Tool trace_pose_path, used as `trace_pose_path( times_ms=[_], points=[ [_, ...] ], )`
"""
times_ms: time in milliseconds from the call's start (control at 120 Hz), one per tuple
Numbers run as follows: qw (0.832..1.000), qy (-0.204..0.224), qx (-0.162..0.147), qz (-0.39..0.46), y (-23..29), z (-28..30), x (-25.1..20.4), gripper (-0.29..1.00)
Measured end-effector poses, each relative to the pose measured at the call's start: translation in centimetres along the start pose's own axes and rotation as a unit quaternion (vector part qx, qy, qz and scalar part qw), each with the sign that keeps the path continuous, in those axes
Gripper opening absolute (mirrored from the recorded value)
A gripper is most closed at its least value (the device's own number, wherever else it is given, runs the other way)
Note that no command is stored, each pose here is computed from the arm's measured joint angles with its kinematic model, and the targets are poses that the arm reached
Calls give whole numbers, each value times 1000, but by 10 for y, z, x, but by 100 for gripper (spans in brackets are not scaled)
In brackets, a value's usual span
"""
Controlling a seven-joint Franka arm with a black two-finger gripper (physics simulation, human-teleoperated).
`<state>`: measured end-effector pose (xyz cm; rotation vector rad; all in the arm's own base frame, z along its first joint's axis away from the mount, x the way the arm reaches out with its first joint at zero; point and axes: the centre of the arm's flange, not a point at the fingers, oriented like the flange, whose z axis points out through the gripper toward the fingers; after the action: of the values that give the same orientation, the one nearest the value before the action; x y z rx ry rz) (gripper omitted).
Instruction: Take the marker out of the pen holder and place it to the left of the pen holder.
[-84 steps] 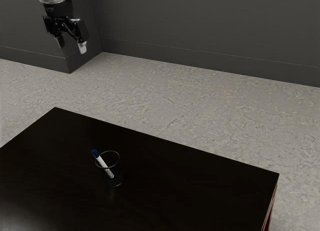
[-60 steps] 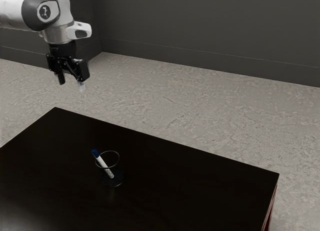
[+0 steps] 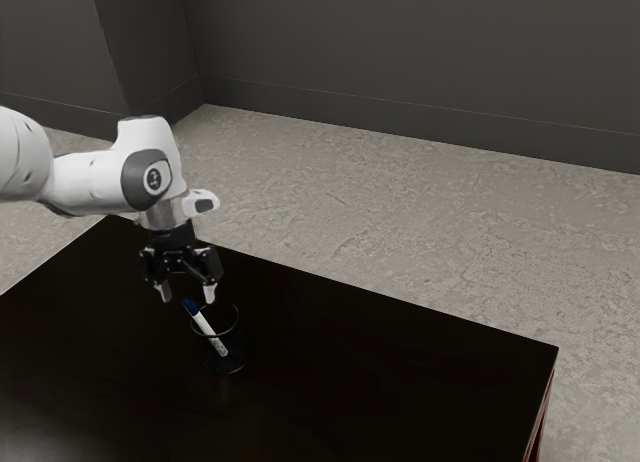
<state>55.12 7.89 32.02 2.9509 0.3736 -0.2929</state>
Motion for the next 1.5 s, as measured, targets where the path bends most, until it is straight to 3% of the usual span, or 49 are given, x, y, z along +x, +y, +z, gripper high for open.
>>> trace_pose_path(
  times_ms=[325, 608, 942, 1275, 1500],
  points=[
    [998, 56, -14, -15, 5, -29, 10, 68],
    [999, 38, -20, -10, 14, -11, -20, 68],
    [998, 56, -40, -1, 13, -13, -47, 67],
    [997, 62, -10, 53, 21, -13, -56, 67],
    [995, 58, -9, 82, 26, -9, -66, 67]
  ],
)
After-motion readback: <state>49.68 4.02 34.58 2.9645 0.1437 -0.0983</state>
